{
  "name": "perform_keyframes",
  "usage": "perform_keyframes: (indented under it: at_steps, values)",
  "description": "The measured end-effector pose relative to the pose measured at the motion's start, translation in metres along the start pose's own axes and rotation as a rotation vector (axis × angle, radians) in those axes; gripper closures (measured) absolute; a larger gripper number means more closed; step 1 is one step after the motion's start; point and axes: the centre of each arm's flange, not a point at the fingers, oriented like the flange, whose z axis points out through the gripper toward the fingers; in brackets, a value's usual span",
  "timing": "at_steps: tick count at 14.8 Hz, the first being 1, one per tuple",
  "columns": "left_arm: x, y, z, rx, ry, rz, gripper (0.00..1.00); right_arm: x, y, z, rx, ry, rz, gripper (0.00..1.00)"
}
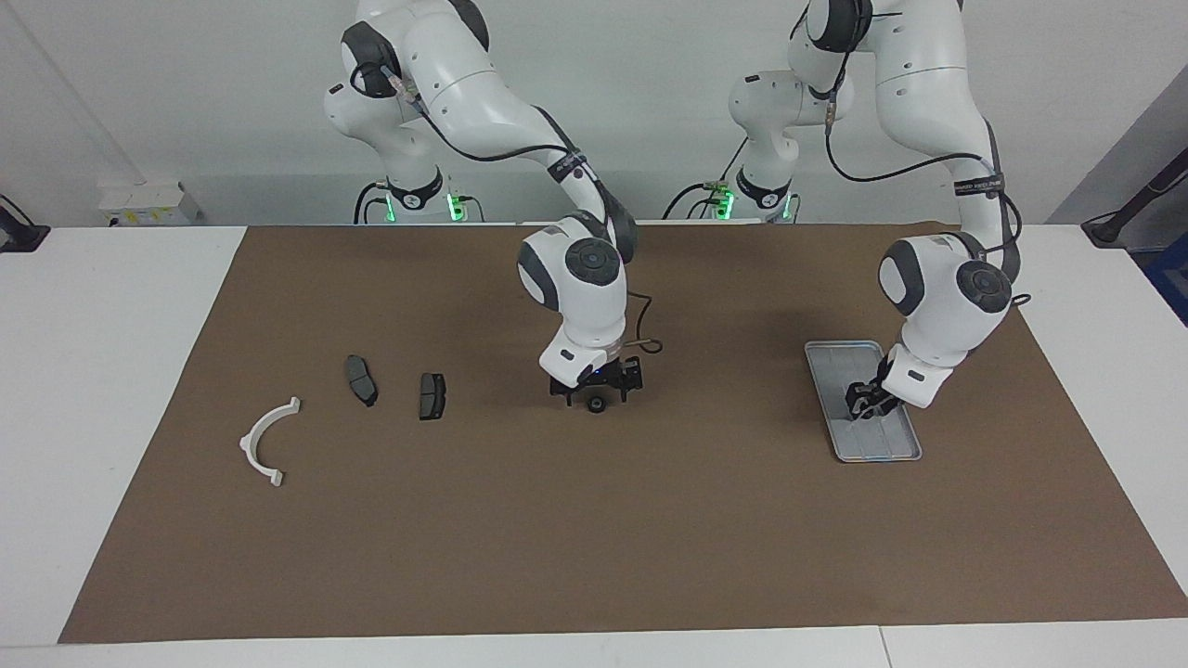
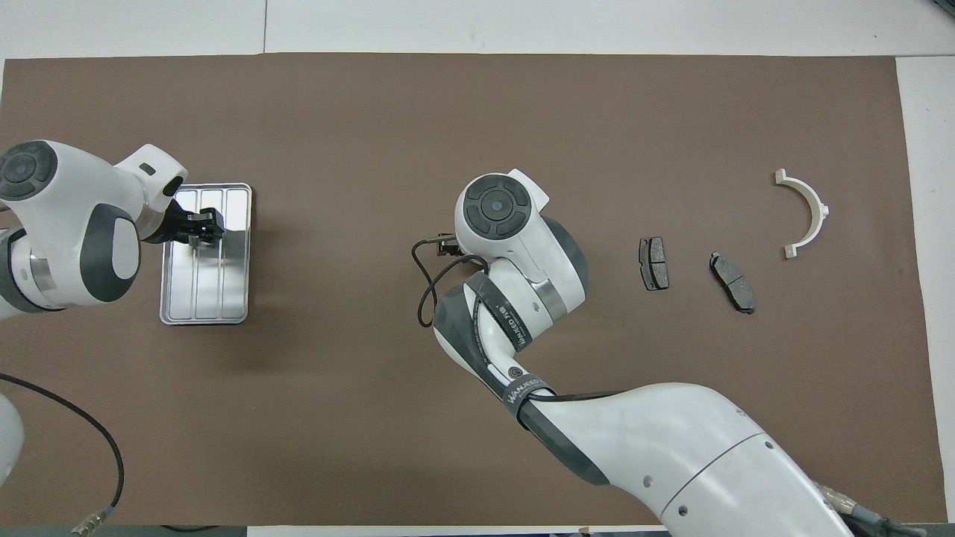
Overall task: Place bearing gear from tray to pile
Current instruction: 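Grasp the second bearing gear from the tray with the left gripper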
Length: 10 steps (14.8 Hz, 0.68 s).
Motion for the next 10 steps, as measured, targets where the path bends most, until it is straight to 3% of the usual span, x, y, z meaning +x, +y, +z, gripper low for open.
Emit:
perform_keyframes:
  at_steps: [2, 4, 6, 7, 10]
  values:
    - [0.0, 0.0, 0.0, 0.0, -0.001, 0.0, 0.5, -0.002, 0.003, 0.006, -0.002, -0.001, 0.002, 0.0]
    - [0.0, 0.0, 0.001, 0.0, -0.001, 0.0, 0.68, -0.005, 0.005, 0.013, -0.008, -0.01, 0.002, 0.0]
    - [0.0, 0.0, 0.001, 0.0, -0.001, 0.0, 0.7, -0.006, 0.006, 0.015, -0.01, -0.014, 0.005, 0.0]
    - [0.0, 0.0, 0.001, 0.0, -0.001, 0.0, 0.76, -0.007, 0.006, 0.015, -0.01, -0.014, 0.014, 0.0]
    - [0.0, 0.001, 0.001, 0.0, -0.001, -0.01, 0.76, -0.008, 0.003, 0.015, -0.009, -0.014, 0.048, 0.0]
